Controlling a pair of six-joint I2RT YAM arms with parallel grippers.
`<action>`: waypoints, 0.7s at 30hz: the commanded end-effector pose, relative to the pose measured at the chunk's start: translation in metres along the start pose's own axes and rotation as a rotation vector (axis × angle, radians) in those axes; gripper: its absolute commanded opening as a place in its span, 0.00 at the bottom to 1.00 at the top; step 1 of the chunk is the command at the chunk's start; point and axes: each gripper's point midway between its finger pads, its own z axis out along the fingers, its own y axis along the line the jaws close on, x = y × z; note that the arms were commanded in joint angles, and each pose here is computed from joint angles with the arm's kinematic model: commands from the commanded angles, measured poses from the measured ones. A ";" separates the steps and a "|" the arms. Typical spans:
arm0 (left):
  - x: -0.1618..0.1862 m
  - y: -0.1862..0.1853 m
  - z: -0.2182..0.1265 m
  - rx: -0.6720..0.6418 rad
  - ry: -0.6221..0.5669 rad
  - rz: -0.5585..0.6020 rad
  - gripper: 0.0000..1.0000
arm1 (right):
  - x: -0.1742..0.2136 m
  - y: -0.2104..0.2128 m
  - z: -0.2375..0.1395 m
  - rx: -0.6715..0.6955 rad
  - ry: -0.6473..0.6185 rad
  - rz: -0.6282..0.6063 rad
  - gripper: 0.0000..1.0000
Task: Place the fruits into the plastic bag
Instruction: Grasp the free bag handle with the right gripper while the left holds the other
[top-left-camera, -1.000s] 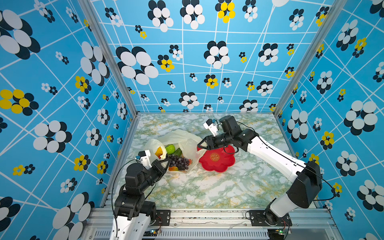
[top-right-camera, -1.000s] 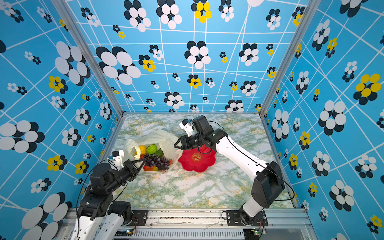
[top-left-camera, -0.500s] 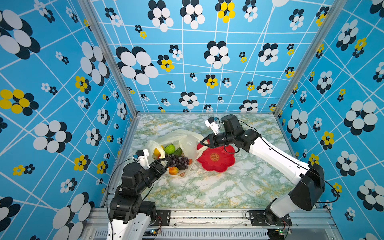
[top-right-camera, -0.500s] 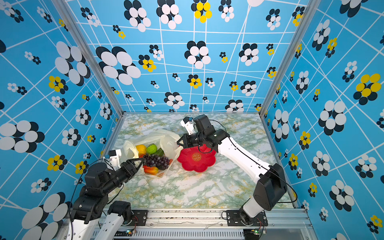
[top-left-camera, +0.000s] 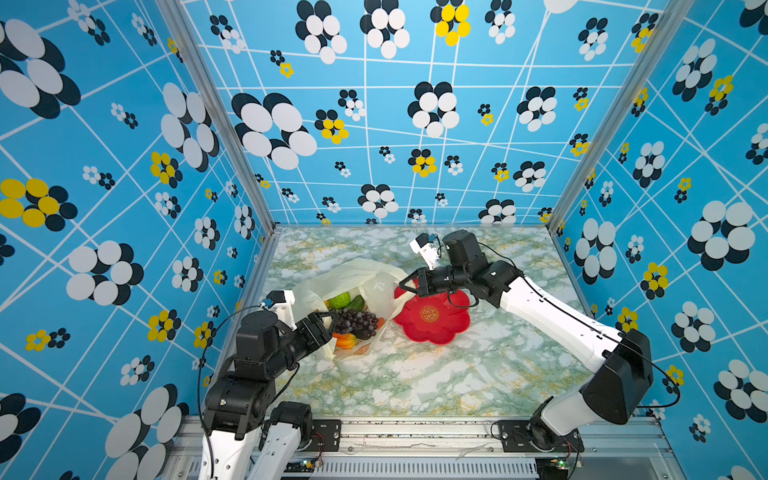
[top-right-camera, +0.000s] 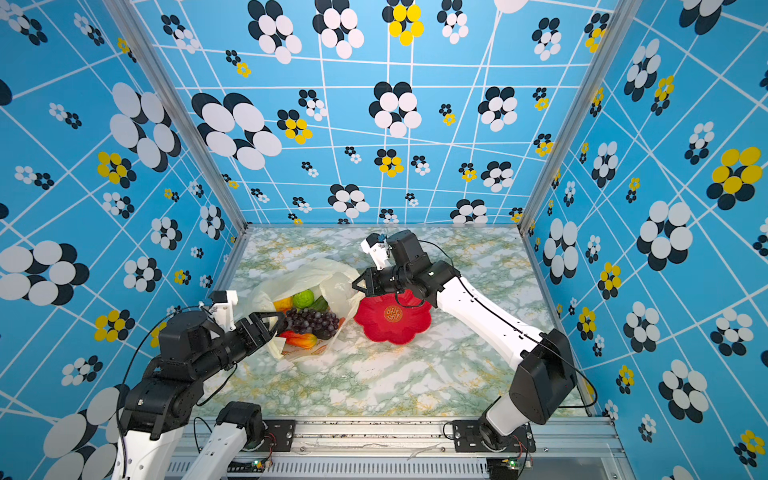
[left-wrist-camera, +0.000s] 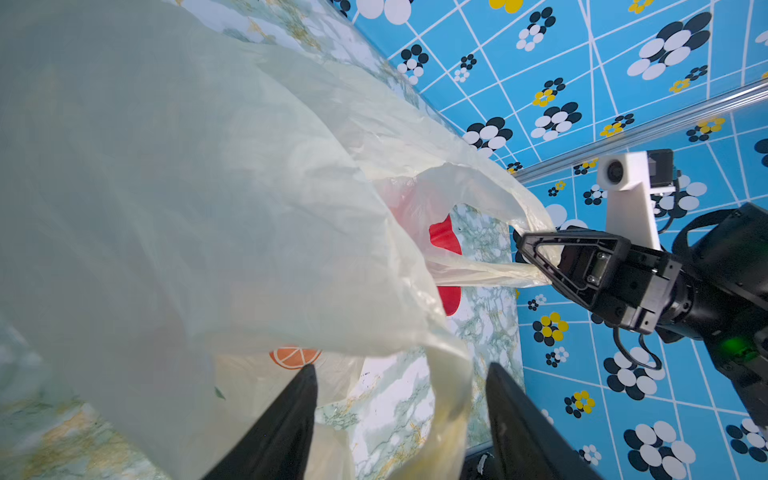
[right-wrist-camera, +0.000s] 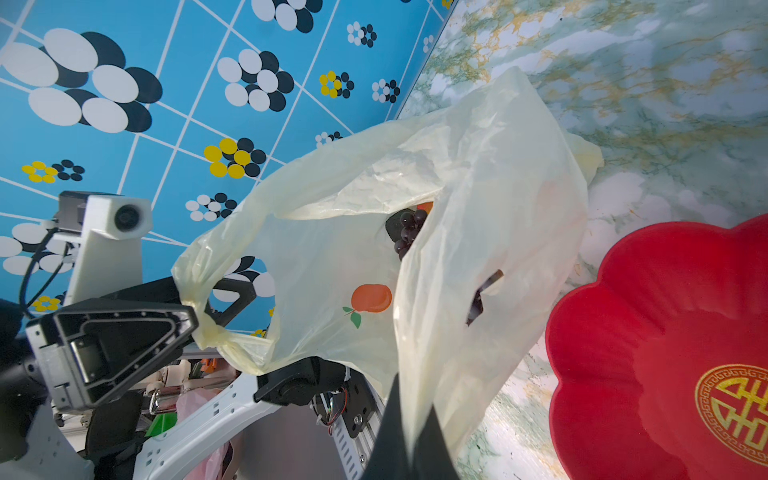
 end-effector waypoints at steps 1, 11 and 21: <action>0.007 -0.003 0.006 0.028 0.053 -0.005 0.62 | -0.002 0.010 -0.011 -0.017 -0.034 -0.023 0.00; 0.007 -0.020 0.003 0.122 0.053 -0.027 0.11 | -0.007 0.007 -0.015 0.013 -0.067 -0.015 0.00; -0.021 -0.049 -0.016 0.107 0.008 0.070 0.00 | -0.034 0.018 -0.036 0.076 -0.139 -0.064 0.00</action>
